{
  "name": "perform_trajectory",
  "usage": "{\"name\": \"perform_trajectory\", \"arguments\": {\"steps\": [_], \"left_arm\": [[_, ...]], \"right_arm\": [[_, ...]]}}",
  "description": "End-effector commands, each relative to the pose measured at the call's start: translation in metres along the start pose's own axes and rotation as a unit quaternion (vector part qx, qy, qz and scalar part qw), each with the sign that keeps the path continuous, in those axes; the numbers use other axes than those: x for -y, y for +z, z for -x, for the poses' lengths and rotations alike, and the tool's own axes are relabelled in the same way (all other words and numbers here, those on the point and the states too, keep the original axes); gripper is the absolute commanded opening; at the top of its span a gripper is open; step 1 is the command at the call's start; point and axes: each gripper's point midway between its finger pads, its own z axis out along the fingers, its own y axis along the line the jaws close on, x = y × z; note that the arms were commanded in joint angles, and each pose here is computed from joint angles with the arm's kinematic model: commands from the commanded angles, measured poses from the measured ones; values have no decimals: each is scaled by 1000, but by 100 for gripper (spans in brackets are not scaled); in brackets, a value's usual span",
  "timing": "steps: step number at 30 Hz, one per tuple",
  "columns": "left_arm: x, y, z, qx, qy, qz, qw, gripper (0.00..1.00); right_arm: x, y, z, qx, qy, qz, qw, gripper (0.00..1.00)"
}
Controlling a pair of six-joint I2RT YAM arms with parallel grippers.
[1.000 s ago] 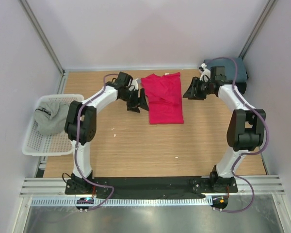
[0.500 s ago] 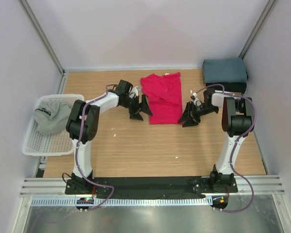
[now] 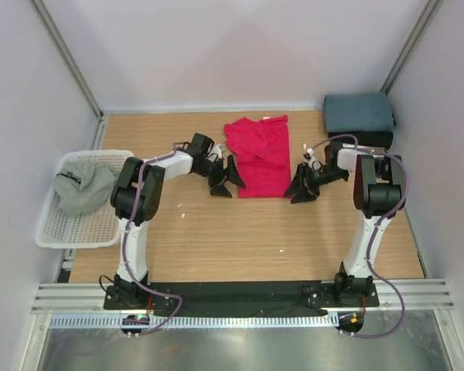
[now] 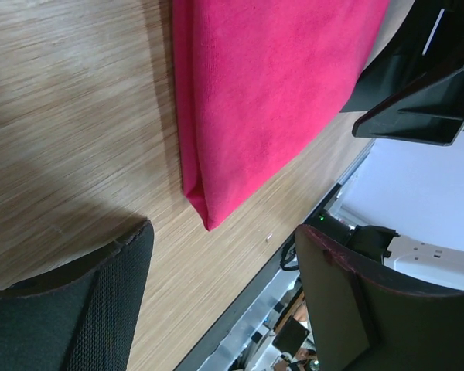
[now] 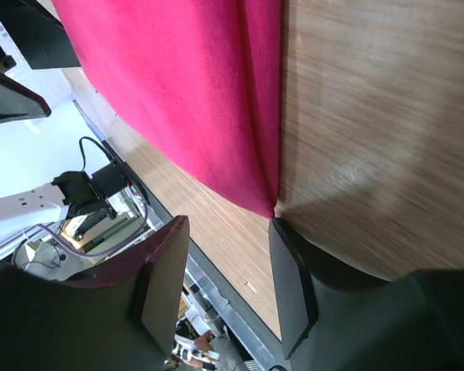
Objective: Fold and stack the t-shirts
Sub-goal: Fold the tshirt
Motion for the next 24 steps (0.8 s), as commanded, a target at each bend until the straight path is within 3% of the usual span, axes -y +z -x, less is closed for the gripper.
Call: {"name": "perform_trajectory", "arguments": {"steps": [1,7,24], "left_arm": [[1,12,-5,-11,-3,-9,1000,75],[0,24,-8,-21,-5,-6,1000,74],[-14,32,-6,-13,-18,14,1000,54]], "right_arm": [[2,-8,-9,0,-12,-17,1000,53],[11,-14,1,21,-37,-62,997,53],[25,2,32,44,-23,-62,997,51]]}}
